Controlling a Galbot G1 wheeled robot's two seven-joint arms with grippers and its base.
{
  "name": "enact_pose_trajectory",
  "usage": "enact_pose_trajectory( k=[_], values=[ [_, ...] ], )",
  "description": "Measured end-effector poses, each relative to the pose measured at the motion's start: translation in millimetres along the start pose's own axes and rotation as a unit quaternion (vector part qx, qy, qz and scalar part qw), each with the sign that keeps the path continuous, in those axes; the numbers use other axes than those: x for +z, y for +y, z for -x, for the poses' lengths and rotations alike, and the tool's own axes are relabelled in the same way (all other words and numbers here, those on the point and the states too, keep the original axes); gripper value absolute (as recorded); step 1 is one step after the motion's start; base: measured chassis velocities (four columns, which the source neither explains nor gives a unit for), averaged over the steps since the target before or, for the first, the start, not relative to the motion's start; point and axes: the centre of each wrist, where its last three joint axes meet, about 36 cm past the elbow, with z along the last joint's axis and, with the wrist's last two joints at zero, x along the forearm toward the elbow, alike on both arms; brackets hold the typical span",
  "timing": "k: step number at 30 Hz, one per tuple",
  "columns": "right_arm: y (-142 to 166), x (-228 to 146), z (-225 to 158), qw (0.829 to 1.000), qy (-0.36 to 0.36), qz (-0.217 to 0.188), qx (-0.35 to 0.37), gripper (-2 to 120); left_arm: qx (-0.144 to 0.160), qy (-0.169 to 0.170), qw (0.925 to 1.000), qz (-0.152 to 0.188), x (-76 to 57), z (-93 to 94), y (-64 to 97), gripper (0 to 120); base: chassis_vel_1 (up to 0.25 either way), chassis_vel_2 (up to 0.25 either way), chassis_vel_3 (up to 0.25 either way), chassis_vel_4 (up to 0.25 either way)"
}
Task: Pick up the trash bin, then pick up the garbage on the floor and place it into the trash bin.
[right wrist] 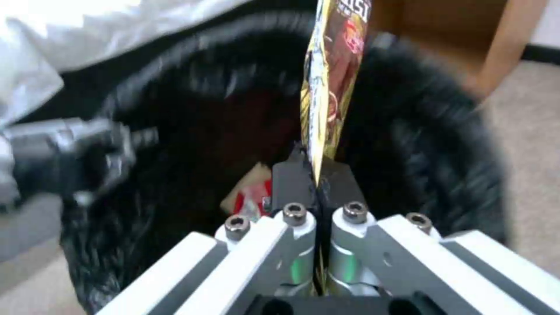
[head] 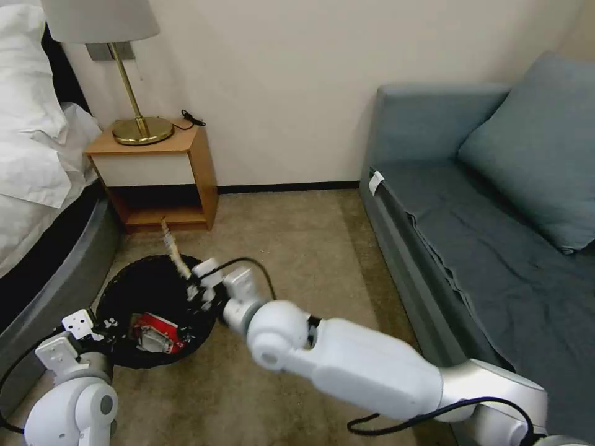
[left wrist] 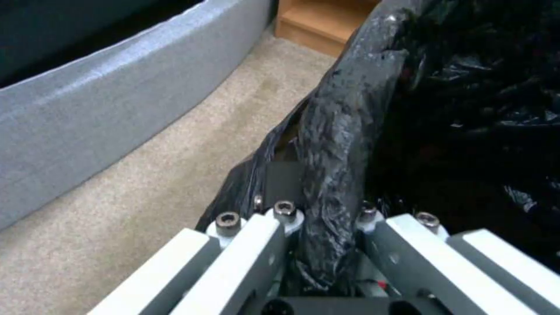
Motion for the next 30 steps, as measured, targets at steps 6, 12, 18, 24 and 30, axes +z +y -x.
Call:
enact_pose_trajectory(
  k=[6, 12, 18, 24, 30],
  values=[
    [6, 33, 36, 0.999, 0.025, -0.012, 0.019, 0, 0.006, 0.003, 1.0, -0.005, 0.1, -2.7, -3.0, 2, 0.0, 0.0, 0.0, 0.0],
    [6, 43, 44, 0.999, 0.025, -0.019, 0.018, 0, 0.008, 0.002, 0.9999, -0.006, -1.0, -3.9, -3.9, 2, 0.0, 0.0, 0.0, 0.0],
    [1, 37, 36, 1.0, 0.012, -0.025, 0.011, 18, 0.008, 0.003, 0.9999, -0.006, -0.6, -1.9, -3.5, 2, 0.0, 0.0, 0.0, 0.0],
    [-5, 30, 28, 1.0, 0.001, -0.024, 0.012, 40, 0.008, 0.004, 0.9999, -0.006, -0.2, -1.2, -4.0, 2, 0.0, 0.0, 0.0, 0.0],
    [-4, 25, 25, 1.0, -0.008, -0.019, 0.012, 64, 0.009, 0.005, 0.9999, -0.007, -0.5, -1.0, -3.9, 2, 0.0, 0.0, 0.0, 0.0]
  ],
)
